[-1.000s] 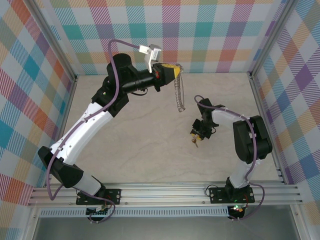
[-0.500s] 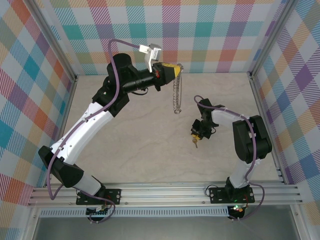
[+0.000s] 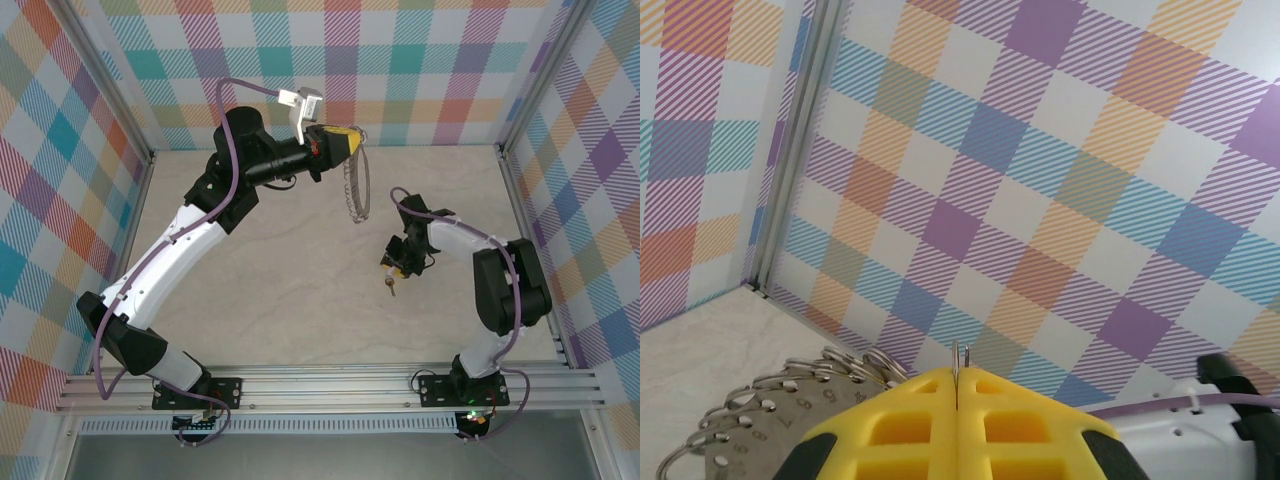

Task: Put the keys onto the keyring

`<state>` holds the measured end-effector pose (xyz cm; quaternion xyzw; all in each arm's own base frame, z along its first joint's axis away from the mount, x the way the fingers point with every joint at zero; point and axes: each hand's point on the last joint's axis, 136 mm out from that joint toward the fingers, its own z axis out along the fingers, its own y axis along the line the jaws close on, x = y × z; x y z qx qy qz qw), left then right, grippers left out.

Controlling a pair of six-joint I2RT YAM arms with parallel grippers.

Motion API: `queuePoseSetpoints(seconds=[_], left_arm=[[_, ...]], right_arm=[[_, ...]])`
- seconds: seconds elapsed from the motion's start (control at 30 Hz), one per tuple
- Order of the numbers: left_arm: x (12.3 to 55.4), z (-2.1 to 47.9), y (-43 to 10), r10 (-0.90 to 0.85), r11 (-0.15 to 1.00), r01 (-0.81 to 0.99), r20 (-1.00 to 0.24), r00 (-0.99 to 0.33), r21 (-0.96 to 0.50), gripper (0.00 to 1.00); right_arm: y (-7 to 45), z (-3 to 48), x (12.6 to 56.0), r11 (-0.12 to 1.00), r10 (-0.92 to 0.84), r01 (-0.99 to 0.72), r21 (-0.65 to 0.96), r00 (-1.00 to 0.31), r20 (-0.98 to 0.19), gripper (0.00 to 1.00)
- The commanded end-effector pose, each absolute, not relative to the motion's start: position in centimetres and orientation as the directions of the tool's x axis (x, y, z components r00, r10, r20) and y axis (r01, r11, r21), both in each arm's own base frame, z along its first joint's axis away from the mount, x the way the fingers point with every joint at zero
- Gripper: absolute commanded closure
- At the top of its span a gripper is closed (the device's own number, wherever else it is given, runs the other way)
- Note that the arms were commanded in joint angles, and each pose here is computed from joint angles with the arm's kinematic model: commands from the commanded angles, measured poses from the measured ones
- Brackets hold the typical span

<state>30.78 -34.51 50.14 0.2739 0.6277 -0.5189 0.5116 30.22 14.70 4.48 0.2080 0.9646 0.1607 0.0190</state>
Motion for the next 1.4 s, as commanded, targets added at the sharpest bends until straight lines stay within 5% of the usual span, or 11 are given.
queuePoseSetpoints(seconds=[0.0,0.47,1.37], left_arm=[[30.0,52.2,-34.4,-0.237,0.287,0.899,-0.934,-0.268,-0.331,1.00],[30.0,52.5,-34.0,-0.248,0.306,0.895,-0.934,-0.255,-0.326,1.00],[30.0,52.3,-33.5,-0.256,0.314,0.891,-0.933,-0.254,-0.329,1.00]], right_arm=[[14.1,5.5,29.2,0.892,0.359,0.341,0.297,-0.933,-0.005,0.65],[15.0,4.4,29.1,0.971,0.157,0.146,0.190,-0.987,-0.043,0.67],[15.7,2.4,29.0,0.983,0.128,0.127,0.135,-0.992,0.001,0.77]])
